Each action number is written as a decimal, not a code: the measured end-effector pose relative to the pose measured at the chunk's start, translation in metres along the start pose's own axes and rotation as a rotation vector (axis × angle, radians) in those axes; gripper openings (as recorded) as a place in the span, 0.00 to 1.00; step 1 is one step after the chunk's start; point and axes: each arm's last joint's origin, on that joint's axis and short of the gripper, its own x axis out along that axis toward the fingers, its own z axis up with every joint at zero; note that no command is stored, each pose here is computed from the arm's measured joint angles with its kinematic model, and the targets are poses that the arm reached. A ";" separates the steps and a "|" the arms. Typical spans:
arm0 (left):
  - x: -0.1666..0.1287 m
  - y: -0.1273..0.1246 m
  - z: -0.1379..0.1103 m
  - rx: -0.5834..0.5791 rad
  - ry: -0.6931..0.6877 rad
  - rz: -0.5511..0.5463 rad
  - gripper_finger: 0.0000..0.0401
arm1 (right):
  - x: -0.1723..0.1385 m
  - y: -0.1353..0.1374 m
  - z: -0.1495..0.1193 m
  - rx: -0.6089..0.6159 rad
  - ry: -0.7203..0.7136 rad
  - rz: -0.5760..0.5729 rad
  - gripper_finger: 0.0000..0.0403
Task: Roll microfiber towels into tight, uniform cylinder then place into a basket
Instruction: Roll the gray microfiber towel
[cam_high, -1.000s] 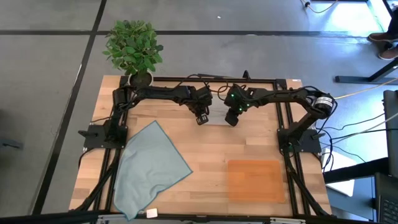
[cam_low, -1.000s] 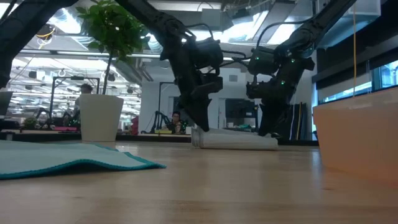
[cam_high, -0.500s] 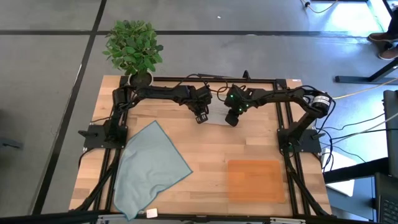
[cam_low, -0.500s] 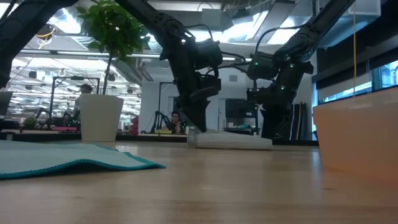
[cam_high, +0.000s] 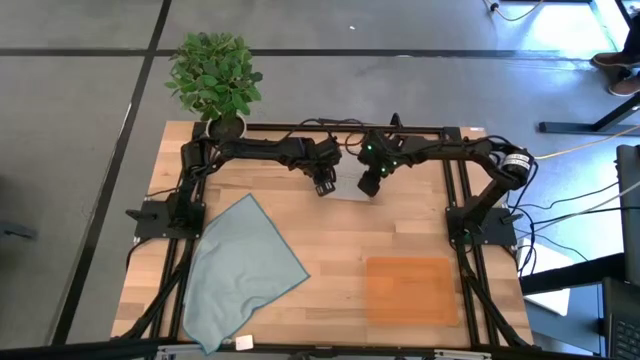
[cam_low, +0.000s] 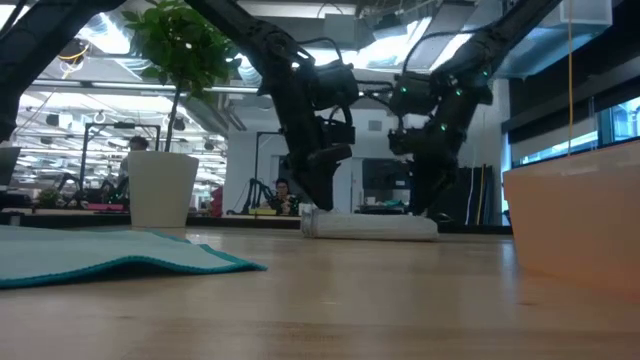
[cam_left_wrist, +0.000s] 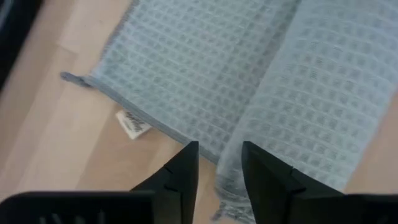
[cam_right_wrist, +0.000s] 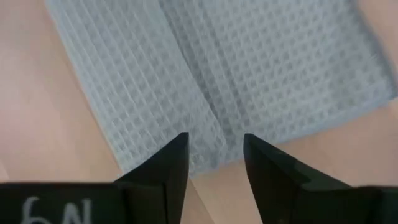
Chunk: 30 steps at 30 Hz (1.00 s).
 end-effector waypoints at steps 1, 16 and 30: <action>0.000 0.000 0.000 -0.003 0.000 0.004 0.27 | -0.004 0.001 0.004 -0.001 0.000 0.001 0.38; -0.057 0.018 -0.001 -0.107 0.000 0.015 0.27 | 0.005 0.019 0.002 -0.146 -0.089 0.187 0.38; -0.082 0.017 -0.004 -0.097 -0.013 0.008 0.27 | 0.023 0.013 -0.020 -0.144 -0.111 0.194 0.38</action>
